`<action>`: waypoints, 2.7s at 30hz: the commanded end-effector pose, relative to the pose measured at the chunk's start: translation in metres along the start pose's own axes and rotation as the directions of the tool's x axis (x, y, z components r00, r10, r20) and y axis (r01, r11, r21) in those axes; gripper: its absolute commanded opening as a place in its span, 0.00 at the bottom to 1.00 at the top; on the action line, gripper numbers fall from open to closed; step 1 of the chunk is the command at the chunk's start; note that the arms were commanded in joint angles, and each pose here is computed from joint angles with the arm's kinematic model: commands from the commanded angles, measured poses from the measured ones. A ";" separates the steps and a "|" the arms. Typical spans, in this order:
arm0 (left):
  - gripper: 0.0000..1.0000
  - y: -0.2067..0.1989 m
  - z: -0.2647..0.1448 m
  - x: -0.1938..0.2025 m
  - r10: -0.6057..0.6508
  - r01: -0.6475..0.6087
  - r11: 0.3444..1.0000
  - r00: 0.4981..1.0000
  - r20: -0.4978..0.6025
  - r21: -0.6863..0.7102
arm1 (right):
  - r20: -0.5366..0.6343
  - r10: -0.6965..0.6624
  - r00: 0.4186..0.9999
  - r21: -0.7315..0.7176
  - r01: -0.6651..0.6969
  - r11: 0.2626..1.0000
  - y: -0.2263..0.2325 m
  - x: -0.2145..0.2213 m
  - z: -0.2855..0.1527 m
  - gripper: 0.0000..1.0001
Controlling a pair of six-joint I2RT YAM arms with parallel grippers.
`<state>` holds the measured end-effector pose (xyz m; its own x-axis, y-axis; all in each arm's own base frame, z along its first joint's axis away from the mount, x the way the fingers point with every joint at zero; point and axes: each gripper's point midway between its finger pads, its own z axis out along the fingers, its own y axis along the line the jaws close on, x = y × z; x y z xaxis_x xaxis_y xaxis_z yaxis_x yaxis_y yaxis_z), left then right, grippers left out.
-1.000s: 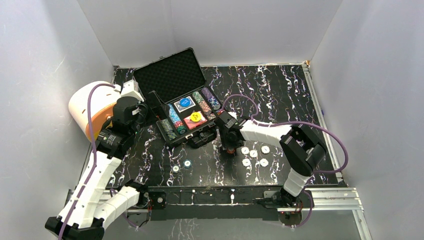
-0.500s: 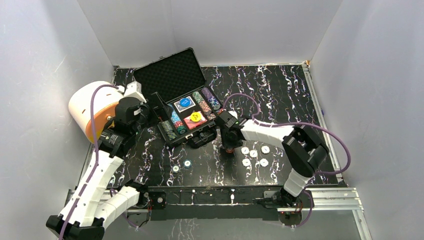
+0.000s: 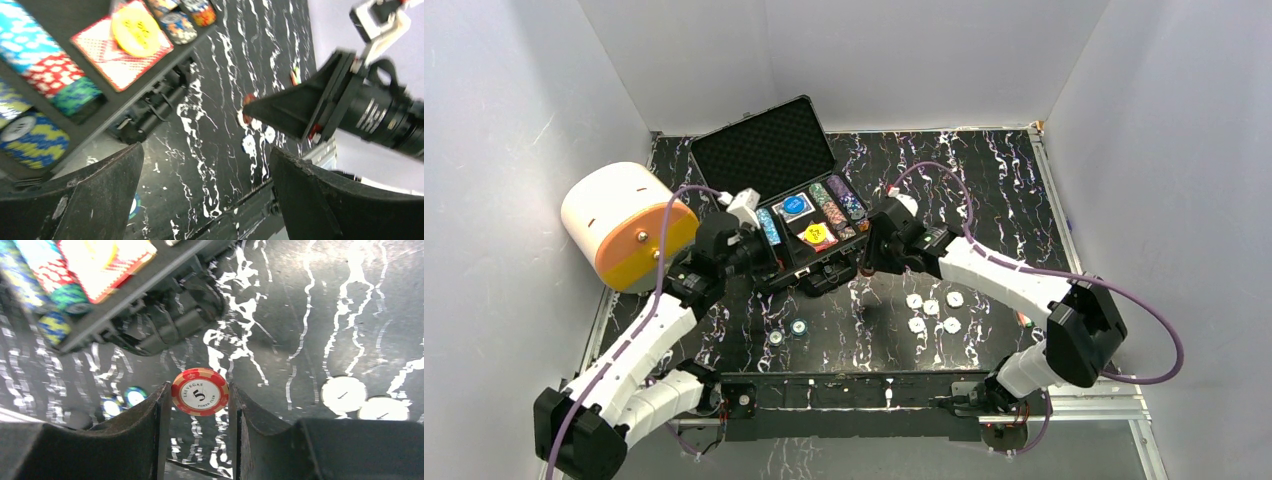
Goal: Pack up texas hold em set
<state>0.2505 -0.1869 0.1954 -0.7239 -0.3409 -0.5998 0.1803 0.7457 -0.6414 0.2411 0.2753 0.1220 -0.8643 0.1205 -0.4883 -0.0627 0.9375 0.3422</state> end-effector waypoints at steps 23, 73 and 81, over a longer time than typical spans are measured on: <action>0.54 -0.065 0.045 0.028 0.051 -0.069 0.969 0.995 0.081 0.239 | -0.050 0.412 0.910 -0.415 -0.394 0.820 0.091 -0.040 -0.048 0.29; 0.00 -0.060 0.186 0.023 0.772 -0.703 0.635 0.588 -0.241 0.319 | 0.231 0.443 0.866 -0.077 -0.437 0.896 -0.111 -0.071 -0.050 0.73; 0.00 -0.045 0.213 0.012 0.795 -0.758 0.604 0.551 -0.255 0.244 | 0.213 0.427 0.879 -0.070 -0.423 0.904 -0.110 -0.072 -0.044 0.72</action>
<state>0.3608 -0.3463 0.0961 -0.4792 0.5415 -0.6907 0.8154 0.5659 -0.1221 0.2800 0.1480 0.1475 -0.6896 0.5831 -0.4295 0.3019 0.7706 0.5613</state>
